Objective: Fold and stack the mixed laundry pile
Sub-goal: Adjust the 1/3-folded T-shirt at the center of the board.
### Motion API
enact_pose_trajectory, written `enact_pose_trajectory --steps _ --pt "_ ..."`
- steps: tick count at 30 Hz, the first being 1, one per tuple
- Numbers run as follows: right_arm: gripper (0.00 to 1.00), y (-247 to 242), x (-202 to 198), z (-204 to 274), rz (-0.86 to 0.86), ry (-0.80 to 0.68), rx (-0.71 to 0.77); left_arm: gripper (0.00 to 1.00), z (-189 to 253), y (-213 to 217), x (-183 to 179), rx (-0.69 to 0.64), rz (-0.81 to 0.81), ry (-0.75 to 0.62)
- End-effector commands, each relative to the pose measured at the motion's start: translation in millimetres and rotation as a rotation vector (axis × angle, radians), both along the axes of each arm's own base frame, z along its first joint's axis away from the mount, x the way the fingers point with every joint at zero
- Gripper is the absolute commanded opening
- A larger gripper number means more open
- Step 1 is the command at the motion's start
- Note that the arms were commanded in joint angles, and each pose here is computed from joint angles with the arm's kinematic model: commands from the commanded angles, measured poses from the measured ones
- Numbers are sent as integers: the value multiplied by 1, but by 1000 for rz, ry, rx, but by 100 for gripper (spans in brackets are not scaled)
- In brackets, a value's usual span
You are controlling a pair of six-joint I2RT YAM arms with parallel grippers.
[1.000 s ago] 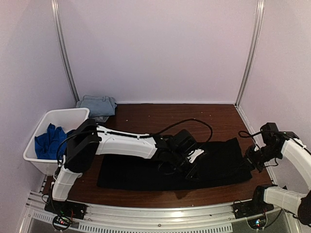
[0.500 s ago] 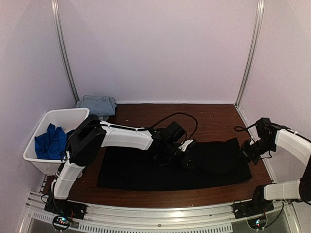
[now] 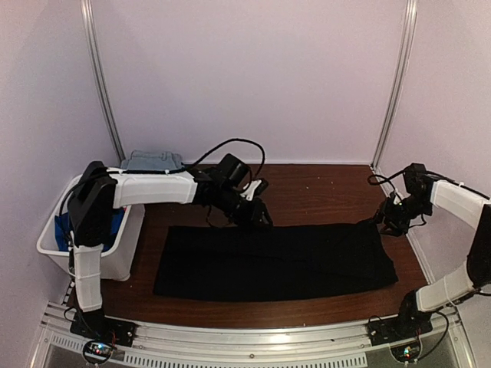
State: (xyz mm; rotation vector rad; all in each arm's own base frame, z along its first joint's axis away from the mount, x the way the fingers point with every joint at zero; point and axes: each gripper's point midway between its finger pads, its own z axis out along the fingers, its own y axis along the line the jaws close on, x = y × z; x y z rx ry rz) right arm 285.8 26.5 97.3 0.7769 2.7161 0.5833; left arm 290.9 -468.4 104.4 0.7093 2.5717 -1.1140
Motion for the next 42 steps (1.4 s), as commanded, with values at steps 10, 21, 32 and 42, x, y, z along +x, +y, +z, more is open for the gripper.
enact_pose_trajectory --steps 10,21,32,42 --pt "44 -33 66 -11 66 -53 -141 34 -5 197 95 353 380 -42" --pt "40 -43 99 -31 88 -29 -159 46 -26 261 107 445 489 34" --pt "30 -55 104 -50 69 15 -155 48 -54 281 97 516 507 116" --pt "9 -58 106 -54 62 9 -130 57 -60 303 90 629 510 103"
